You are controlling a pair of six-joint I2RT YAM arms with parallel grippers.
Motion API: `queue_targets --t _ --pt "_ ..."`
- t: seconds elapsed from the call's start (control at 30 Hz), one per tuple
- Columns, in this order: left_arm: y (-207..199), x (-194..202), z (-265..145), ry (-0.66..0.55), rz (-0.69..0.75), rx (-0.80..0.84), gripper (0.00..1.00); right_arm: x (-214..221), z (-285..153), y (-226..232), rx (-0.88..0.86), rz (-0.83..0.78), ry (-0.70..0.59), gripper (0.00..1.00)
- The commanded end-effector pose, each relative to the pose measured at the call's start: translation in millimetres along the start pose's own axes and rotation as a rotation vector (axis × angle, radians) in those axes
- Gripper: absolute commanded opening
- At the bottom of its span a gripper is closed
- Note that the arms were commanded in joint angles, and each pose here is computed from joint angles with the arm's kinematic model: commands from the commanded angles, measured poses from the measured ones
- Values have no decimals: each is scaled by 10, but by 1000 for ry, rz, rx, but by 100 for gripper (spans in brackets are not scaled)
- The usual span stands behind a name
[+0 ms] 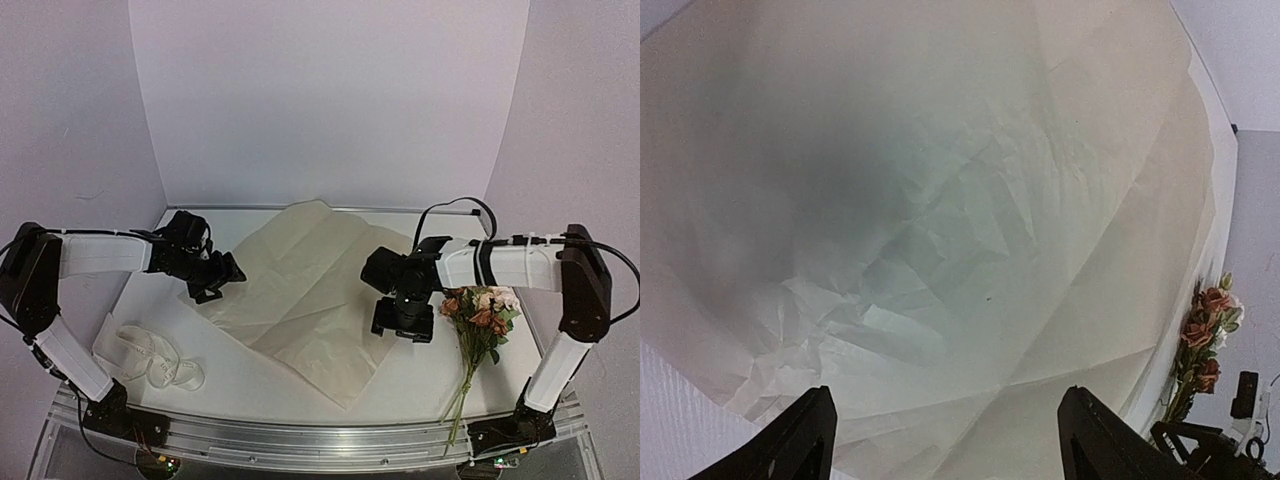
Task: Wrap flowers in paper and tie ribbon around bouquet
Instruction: Adjust the flattened wrapping paper at the center of the board.
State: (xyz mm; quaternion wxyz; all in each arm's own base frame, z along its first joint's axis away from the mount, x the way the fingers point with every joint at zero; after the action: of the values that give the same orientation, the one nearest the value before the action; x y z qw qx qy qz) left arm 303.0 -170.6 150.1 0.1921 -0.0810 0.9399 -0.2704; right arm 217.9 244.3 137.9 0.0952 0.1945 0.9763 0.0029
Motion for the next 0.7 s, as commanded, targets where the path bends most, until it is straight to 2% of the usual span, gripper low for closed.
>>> queue_targets --t 0.0,0.17,0.3,0.47,0.67 --pt "40 40 -303 -98 -39 -17 81 22 -287 -122 -57 -246 28 79" --pt "313 250 -529 -157 -180 -101 84 -62 -533 198 -186 -549 50 79" --pt "516 500 -542 -159 -314 -104 85 -163 -550 642 -290 -681 72 69" --pt "615 631 -448 -165 -377 -76 85 -276 -369 1027 -321 -771 82 57" --pt "624 584 -266 -172 -382 -59 85 -468 -47 1238 -326 -751 97 51"
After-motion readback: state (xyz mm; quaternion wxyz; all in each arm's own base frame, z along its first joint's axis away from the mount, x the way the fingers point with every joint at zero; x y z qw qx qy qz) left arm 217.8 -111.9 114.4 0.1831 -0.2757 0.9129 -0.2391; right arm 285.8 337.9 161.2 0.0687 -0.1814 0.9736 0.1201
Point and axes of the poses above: each gripper's point midway between its finger pads, its own z axis out along the fingers, its own y axis along the line the jaws close on, x = y × z, the point moved 8 cm from there along -z, back along the fingers, and after that the axes turned 9 degrees about z, right-handed, at the moved point
